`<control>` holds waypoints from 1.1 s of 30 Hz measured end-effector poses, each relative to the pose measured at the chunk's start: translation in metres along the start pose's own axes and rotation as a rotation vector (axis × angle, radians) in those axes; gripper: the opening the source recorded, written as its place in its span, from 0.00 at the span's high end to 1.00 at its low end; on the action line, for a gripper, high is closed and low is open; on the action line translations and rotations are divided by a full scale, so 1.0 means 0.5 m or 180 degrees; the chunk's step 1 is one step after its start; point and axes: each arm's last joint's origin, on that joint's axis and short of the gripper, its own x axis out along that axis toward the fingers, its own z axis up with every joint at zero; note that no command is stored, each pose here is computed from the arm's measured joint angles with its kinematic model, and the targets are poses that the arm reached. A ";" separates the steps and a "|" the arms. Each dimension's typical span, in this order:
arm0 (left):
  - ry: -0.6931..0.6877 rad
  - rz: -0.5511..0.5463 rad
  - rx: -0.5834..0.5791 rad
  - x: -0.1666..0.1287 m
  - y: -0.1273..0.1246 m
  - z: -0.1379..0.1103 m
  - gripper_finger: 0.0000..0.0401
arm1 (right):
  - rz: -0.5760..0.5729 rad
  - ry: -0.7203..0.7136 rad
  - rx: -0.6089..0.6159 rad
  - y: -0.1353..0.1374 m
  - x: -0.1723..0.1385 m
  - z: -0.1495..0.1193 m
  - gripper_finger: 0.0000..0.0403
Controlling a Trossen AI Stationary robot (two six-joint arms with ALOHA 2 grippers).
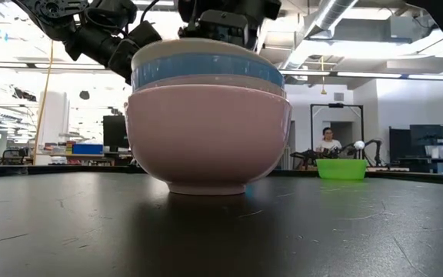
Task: Nest bowls inside each other
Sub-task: Stack the blue patterned bowl into the white bowl, then stack the transparent blue bowl into the blue patterned bowl
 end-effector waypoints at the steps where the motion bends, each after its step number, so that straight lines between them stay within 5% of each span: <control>1: 0.0000 0.0000 0.0001 0.000 0.000 0.000 0.77 | 0.0006 0.0037 0.0011 -0.001 0.004 -0.001 0.99; 6: 0.0008 -0.0002 -0.0001 0.000 0.000 0.000 0.77 | 0.0009 0.0081 -0.0007 -0.003 0.013 -0.002 0.98; 16: 0.0009 -0.0003 0.0014 0.000 0.000 -0.001 0.77 | -0.0003 0.0164 -0.0041 -0.003 0.014 -0.007 0.78; 24: 0.0008 0.0001 0.0047 0.000 0.000 0.000 0.77 | -0.0045 0.0214 -0.0062 0.002 -0.037 0.007 0.71; 33: 0.0033 -0.0004 0.0013 0.000 0.000 -0.002 0.77 | -0.0059 0.0119 -0.0591 -0.005 -0.108 0.012 0.71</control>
